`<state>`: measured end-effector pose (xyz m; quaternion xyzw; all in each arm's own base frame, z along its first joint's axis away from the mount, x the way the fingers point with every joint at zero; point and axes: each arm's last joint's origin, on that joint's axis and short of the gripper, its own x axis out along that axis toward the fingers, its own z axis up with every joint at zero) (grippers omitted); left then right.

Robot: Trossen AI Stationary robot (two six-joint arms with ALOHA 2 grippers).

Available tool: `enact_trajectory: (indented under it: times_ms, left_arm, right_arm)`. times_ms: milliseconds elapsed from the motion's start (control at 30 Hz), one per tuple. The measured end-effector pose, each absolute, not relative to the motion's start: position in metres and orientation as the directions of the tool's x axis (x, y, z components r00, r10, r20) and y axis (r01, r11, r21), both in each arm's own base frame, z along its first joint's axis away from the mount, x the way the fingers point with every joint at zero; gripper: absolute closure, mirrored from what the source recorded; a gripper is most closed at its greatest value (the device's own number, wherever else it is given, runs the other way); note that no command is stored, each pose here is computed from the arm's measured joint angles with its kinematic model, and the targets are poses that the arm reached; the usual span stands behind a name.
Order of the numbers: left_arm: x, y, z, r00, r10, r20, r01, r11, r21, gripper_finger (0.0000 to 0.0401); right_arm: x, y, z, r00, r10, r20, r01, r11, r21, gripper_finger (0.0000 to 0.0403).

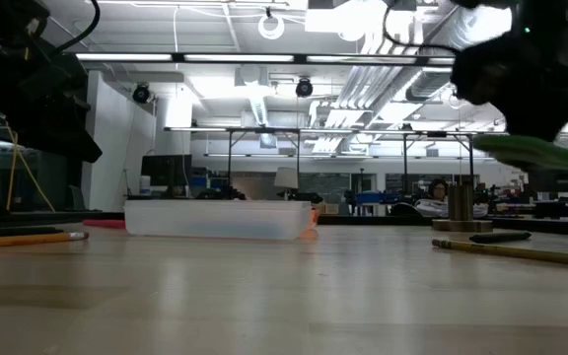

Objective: Pick & place school supplies into a supply box
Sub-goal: Put the green scissors into the orange supply box

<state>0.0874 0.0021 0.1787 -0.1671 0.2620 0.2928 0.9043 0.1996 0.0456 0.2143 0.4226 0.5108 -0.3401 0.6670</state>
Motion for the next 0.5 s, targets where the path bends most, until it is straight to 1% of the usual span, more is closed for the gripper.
enact_trajectory:
  times_ms: [200, 267, 500]
  left_arm:
    - [0.087, 0.002, 0.179, 0.692, 0.442, -0.571, -0.617, 0.773, -0.150, 0.0231]
    - [0.087, 0.002, 0.179, 0.692, 0.442, -0.571, -0.617, 0.773, -0.150, 0.0231]
    - [0.087, 0.002, 0.179, 0.692, 0.441, -0.571, -0.616, 0.773, -0.150, 0.0231]
  right_arm:
    - [0.206, 0.044, 0.236, 0.501, -0.078, -0.862, 0.804, 0.411, 0.430, 0.0403]
    - [0.208, 0.043, 0.243, 0.569, -0.098, -0.816, 0.769, 0.416, 0.486, 0.0403]
    - [0.216, 0.043, 0.263, 0.740, -0.136, -0.659, 0.637, 0.459, 0.620, 0.0403]
